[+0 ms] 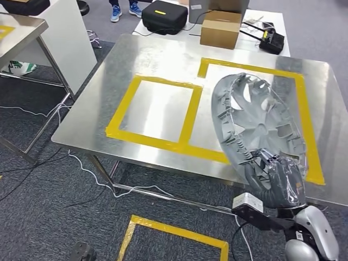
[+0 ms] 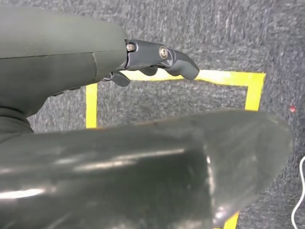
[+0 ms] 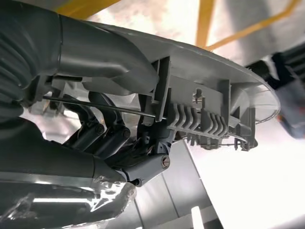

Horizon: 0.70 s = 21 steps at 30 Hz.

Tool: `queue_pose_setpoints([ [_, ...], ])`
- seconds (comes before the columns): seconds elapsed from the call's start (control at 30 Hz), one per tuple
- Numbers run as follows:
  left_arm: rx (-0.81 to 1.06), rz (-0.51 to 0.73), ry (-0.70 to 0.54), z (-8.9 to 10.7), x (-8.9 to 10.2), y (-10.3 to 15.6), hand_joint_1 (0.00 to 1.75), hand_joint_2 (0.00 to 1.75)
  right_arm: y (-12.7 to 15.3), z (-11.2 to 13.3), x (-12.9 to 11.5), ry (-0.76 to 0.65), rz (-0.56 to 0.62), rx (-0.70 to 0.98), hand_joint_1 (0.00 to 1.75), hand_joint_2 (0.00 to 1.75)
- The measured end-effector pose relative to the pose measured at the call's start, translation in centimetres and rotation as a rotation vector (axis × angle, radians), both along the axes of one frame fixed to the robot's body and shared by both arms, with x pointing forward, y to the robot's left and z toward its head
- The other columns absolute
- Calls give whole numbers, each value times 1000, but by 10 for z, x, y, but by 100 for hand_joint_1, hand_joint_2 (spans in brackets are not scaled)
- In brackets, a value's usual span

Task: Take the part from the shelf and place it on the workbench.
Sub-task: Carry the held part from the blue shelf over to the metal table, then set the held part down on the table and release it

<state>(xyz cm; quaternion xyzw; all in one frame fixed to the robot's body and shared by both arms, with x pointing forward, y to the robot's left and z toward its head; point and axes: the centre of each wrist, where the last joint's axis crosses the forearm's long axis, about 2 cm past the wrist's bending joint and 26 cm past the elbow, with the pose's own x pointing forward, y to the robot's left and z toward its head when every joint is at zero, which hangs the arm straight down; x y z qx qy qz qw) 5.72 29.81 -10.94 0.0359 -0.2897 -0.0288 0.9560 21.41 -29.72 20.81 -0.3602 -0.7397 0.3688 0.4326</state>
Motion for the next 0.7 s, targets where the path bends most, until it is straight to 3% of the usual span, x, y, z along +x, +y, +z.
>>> queue_pose_setpoints([
  [0.2,-1,-11,5,0,1,1,0,0,-16,-6,47,119,-123,-179,175,175],
  [0.47,1,-53,-2,2,15,2,0,0,-58,-6,147,279,-192,-399,175,175],
  [0.7,1,-86,5,3,21,0,0,0,-65,-3,206,329,-248,-601,175,175],
])
